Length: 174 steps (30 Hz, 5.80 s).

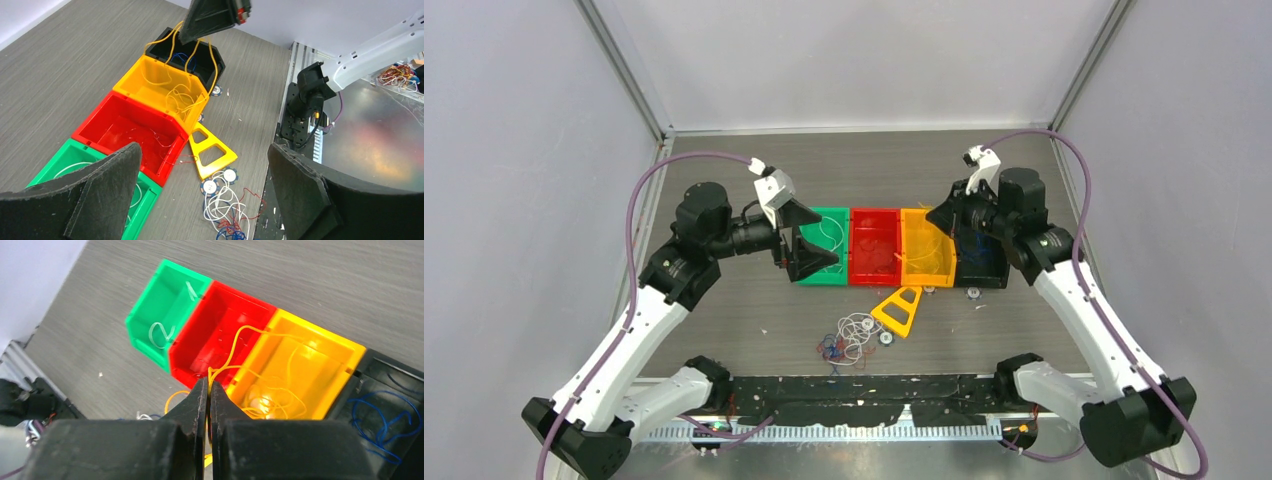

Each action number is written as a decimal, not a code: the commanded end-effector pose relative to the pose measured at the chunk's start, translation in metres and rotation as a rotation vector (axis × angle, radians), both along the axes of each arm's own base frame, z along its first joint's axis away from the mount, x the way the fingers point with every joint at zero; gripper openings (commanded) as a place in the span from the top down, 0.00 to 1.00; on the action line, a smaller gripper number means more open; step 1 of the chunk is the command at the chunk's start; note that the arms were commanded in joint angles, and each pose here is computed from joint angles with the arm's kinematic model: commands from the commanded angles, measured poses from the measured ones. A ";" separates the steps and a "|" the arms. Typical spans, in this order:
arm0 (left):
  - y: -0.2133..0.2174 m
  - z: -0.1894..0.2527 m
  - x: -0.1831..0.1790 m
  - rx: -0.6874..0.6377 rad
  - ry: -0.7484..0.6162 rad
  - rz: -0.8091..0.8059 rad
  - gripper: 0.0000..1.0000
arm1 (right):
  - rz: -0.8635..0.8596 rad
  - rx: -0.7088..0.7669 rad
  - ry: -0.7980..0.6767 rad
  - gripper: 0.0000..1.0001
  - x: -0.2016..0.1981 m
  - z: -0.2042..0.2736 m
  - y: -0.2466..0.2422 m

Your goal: Untangle the cables

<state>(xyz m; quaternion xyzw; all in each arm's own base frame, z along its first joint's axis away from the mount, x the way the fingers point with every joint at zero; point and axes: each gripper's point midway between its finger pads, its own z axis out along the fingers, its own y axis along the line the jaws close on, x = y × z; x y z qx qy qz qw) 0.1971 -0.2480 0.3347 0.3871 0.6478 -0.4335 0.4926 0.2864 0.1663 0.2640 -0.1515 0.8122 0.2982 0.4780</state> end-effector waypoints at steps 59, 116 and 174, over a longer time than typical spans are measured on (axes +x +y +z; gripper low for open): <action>0.075 -0.100 -0.005 0.183 0.399 0.308 0.01 | 0.398 -0.474 0.000 0.07 0.017 -0.050 0.000; 0.076 -0.138 -0.032 -0.092 0.531 0.179 0.01 | 0.895 -0.226 -0.110 0.95 -0.115 -0.013 0.192; 0.167 -0.246 -0.065 0.777 -0.003 -0.101 0.79 | 0.501 0.435 -0.277 0.95 0.046 0.238 0.144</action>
